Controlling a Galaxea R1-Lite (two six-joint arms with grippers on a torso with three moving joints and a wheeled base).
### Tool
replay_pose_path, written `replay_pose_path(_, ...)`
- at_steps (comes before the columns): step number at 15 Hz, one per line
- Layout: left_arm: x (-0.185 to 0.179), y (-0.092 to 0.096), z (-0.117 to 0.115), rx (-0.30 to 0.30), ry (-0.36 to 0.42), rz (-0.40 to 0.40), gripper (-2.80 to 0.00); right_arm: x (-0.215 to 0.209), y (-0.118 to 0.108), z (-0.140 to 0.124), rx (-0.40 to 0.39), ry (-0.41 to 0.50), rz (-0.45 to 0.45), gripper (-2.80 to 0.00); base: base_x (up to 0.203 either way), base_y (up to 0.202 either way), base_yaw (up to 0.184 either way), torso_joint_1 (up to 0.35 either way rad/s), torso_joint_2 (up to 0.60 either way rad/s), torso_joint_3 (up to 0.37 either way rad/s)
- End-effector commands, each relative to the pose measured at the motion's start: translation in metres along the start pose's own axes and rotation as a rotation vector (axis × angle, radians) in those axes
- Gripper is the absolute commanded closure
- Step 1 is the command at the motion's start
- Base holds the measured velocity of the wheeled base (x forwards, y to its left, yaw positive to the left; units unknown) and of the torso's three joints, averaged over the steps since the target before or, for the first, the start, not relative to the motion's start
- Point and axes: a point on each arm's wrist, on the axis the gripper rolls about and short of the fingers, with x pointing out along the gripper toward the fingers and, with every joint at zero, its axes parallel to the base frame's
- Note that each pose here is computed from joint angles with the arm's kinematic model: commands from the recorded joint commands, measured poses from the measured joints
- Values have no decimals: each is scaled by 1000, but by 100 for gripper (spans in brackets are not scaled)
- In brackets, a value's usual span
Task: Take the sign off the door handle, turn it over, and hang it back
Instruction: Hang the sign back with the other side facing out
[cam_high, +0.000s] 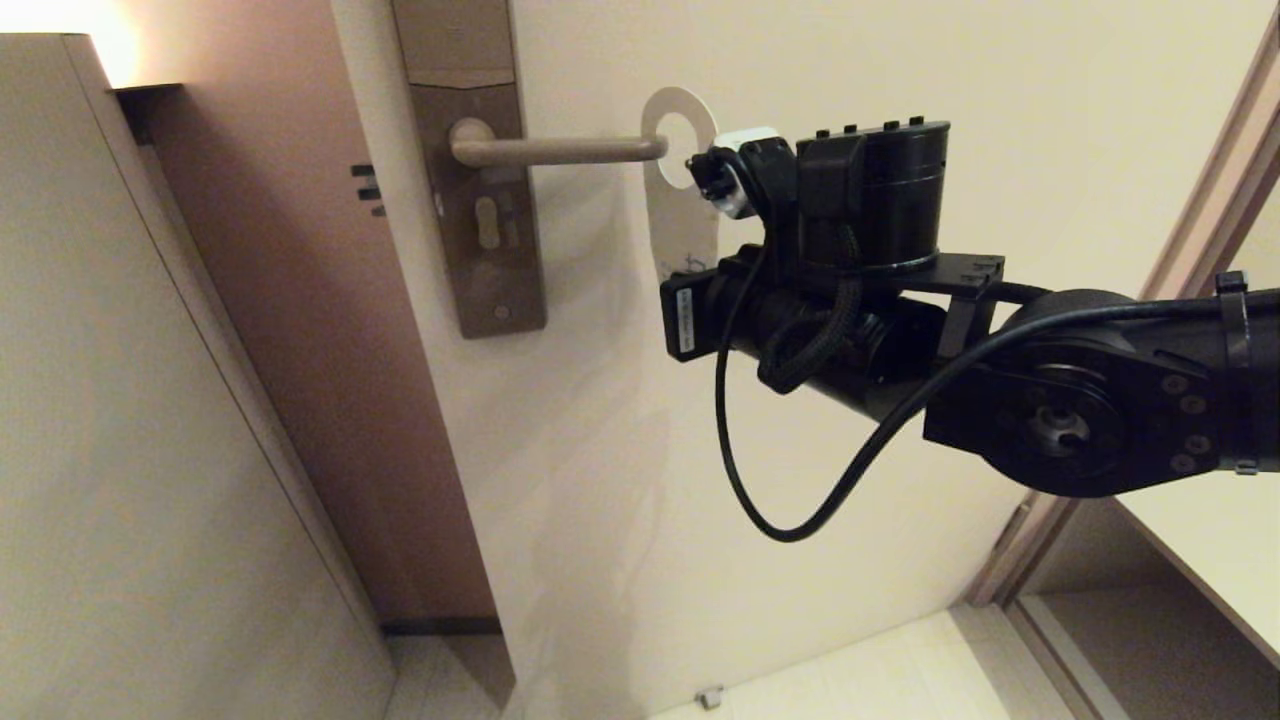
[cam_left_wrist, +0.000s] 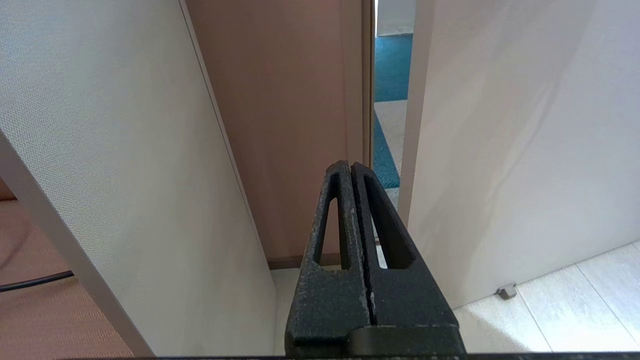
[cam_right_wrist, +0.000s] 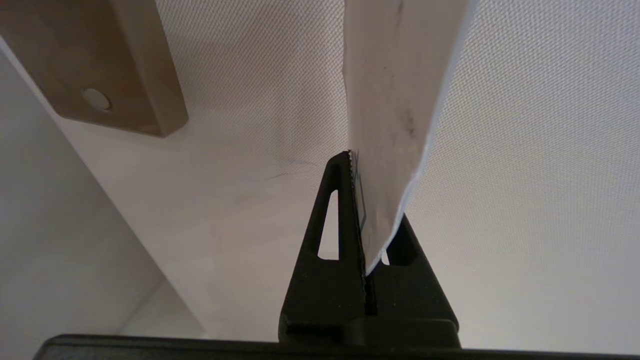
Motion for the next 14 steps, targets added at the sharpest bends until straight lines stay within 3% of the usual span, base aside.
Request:
replay_pose_path(1, 0, 0, 0, 0, 1, 1, 0, 1, 4, -2, -11, 2, -5, 0, 0, 0, 0, 0, 0, 0)
replay_pose_path(14, 0, 0, 0, 1, 0, 0, 0, 4, 51, 2, -30, -7, -153, 0, 0, 0, 0, 0, 0, 0)
